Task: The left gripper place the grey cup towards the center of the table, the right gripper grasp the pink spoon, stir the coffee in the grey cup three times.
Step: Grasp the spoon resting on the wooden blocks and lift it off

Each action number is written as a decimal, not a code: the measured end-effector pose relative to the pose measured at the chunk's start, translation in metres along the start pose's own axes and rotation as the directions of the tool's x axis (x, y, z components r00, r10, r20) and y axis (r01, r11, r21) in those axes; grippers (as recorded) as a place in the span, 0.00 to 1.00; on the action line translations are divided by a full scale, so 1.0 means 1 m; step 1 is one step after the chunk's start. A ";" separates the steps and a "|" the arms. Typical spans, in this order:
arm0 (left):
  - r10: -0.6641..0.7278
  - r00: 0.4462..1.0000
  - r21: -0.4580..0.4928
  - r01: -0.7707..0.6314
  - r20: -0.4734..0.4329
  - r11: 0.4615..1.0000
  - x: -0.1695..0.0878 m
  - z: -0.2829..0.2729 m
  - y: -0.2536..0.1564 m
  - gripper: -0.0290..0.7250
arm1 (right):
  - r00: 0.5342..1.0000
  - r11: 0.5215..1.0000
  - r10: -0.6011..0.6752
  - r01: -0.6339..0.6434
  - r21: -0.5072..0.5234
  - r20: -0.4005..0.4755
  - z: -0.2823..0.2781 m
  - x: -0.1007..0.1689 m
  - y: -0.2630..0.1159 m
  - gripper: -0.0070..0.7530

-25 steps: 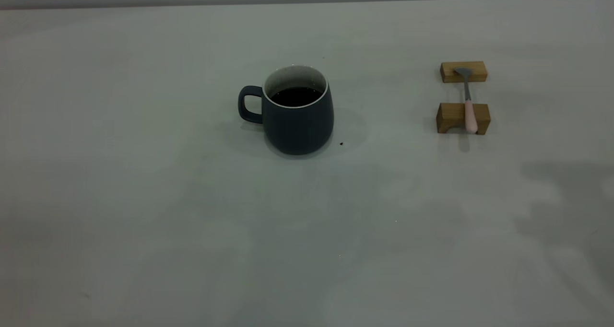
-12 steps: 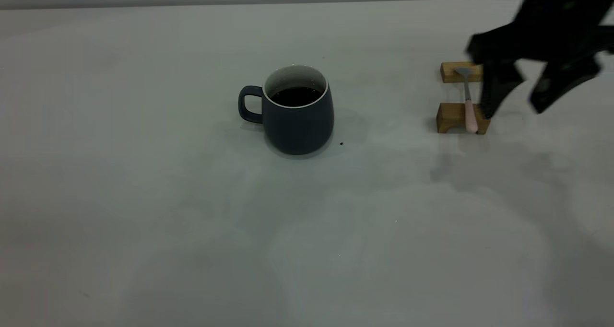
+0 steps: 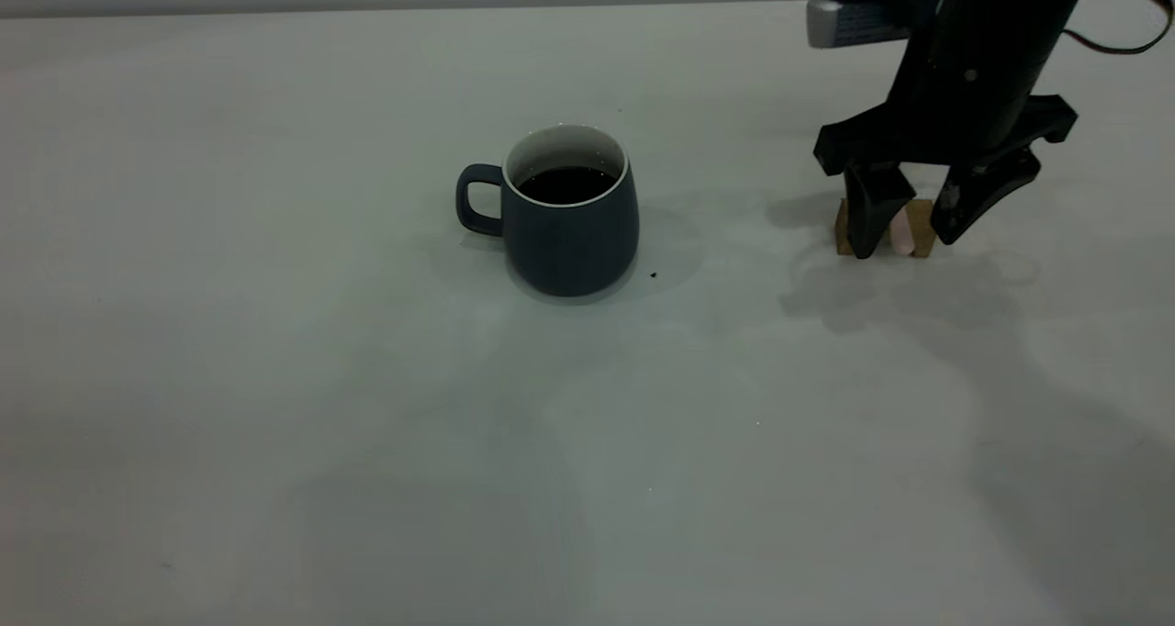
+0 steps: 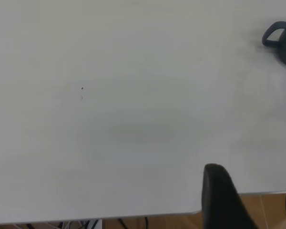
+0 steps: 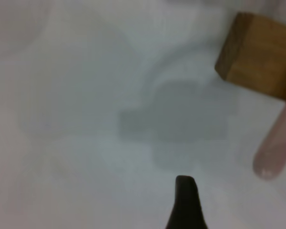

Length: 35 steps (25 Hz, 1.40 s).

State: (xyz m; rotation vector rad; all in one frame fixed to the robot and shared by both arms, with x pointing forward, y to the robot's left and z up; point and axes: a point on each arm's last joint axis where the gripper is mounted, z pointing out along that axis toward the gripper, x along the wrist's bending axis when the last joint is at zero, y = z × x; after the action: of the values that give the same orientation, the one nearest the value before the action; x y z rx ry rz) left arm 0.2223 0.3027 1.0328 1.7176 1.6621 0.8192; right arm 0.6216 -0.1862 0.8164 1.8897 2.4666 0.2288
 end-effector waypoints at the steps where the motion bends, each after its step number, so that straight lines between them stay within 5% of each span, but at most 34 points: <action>1: 0.000 1.000 0.000 0.000 0.000 1.000 0.000 0.000 0.000 0.58 | 1.000 1.000 -0.003 0.003 0.003 0.002 0.004 0.000 0.001 0.84; 13: 0.000 1.000 0.000 0.000 0.000 1.000 0.000 0.000 0.000 0.58 | 0.999 1.000 -0.013 0.013 0.007 0.037 0.017 -0.014 0.005 0.80; 17: 0.000 1.000 0.000 0.000 0.000 1.000 0.000 0.000 0.000 0.58 | 0.999 1.000 -0.007 0.007 0.004 0.039 0.017 -0.016 0.005 0.68; 26: 0.000 1.000 0.000 0.000 0.000 1.000 0.000 0.000 0.000 0.58 | 0.999 1.000 -0.015 0.015 -0.006 0.045 0.017 -0.017 0.006 0.24; 35: 0.000 1.000 0.000 0.000 0.000 1.000 0.000 0.000 0.000 0.58 | 0.997 0.999 -0.015 0.018 -0.034 0.082 -0.012 -0.018 0.015 0.21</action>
State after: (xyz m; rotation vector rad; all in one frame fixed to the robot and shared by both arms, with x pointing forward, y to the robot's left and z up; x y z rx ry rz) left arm 0.2223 0.3027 1.0328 1.7172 1.6624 0.8190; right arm 0.6392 -0.2011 0.8290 1.8267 2.4088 0.1889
